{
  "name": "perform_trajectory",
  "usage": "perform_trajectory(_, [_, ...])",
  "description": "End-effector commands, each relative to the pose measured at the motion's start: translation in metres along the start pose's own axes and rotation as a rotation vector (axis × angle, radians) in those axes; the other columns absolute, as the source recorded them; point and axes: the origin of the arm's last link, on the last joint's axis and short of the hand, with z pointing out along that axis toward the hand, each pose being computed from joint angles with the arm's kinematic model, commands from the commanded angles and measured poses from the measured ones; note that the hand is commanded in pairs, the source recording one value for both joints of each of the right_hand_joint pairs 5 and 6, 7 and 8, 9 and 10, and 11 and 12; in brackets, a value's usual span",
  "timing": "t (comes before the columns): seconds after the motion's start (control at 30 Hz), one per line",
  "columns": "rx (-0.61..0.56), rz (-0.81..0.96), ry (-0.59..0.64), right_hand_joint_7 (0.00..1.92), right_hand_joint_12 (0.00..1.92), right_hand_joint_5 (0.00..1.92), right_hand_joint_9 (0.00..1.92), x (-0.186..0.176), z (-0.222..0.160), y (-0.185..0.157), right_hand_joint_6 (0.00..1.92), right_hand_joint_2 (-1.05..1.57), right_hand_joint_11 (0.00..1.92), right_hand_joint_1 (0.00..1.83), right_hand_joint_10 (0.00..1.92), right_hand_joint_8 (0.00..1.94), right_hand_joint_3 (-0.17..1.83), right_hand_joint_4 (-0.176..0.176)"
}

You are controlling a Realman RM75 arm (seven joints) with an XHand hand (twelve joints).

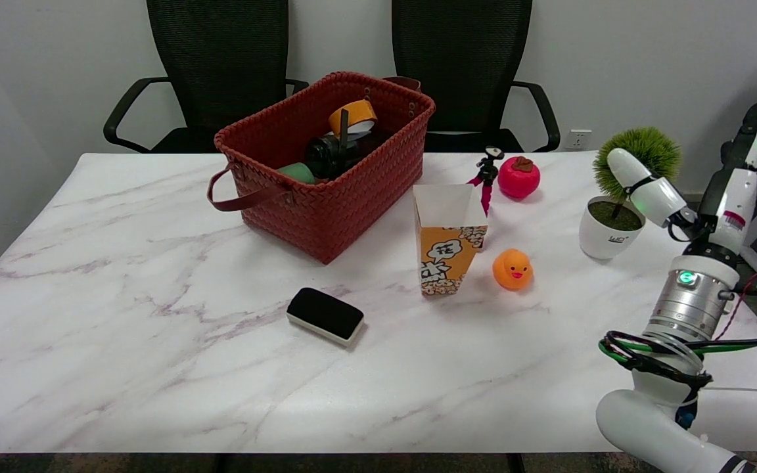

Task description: Pick up the potted plant.

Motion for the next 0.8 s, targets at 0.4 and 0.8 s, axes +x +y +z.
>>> perform_trajectory(0.4, [-0.25,0.019,-0.079,0.0,0.17,0.0,0.03,-0.009,-0.009,0.062,0.0,0.45,0.17,1.04,0.03,0.0,-0.17,0.0])
perform_trajectory(0.8, [-0.356,0.04,-0.113,0.0,0.18,0.0,0.03,-0.014,-0.01,0.089,0.0,0.42,0.18,1.07,0.03,0.0,-0.17,0.0])
